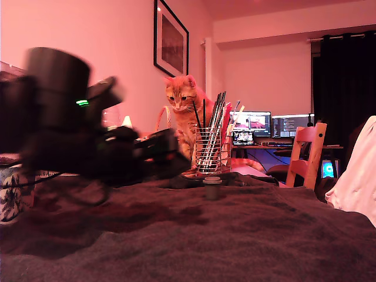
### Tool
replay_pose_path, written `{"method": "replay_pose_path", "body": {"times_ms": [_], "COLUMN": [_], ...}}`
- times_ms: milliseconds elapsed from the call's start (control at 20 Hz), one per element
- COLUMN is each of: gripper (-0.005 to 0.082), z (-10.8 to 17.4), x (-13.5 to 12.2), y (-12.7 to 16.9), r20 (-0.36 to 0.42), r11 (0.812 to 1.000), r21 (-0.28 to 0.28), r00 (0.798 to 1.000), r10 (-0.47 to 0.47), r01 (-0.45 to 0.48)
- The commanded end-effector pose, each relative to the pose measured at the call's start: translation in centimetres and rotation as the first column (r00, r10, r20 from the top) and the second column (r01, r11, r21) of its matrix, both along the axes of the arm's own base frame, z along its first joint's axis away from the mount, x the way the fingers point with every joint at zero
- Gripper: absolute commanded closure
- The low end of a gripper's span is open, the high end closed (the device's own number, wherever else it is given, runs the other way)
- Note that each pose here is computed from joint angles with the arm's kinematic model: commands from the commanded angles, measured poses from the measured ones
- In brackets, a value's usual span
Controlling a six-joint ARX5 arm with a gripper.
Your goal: Pick up the coffee capsules on the table and drop them inside the coffee cup
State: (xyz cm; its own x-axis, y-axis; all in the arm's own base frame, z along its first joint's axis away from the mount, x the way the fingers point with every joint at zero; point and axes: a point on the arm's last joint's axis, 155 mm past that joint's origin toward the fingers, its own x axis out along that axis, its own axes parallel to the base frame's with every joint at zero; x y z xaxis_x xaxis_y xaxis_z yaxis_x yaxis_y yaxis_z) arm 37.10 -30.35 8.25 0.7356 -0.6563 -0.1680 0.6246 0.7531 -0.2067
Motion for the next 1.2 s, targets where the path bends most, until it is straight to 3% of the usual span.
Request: {"method": "replay_pose_path", "body": {"times_ms": [0,150,450,1150], "gripper": [0.0181,0.0181,0.0181,0.0181], "z": [-1.6,-1.4,-1.7,-2.0], "x": [0.2,0.6,2.1,5.1], "y": [-0.6,-1.7,-3.0,-4.9], "r20": [-0.019,-0.018,-0.051,-0.042], "r11": [0.999,0.999,0.997,0.998], "r21": [0.035,0.026,0.059,0.056], "r00": [1.000,0.999,0.998,0.999], "r10": [-0.013,-0.046,-0.047,-0.031], "r01": [0.014,0.046,0.050,0.034]}}
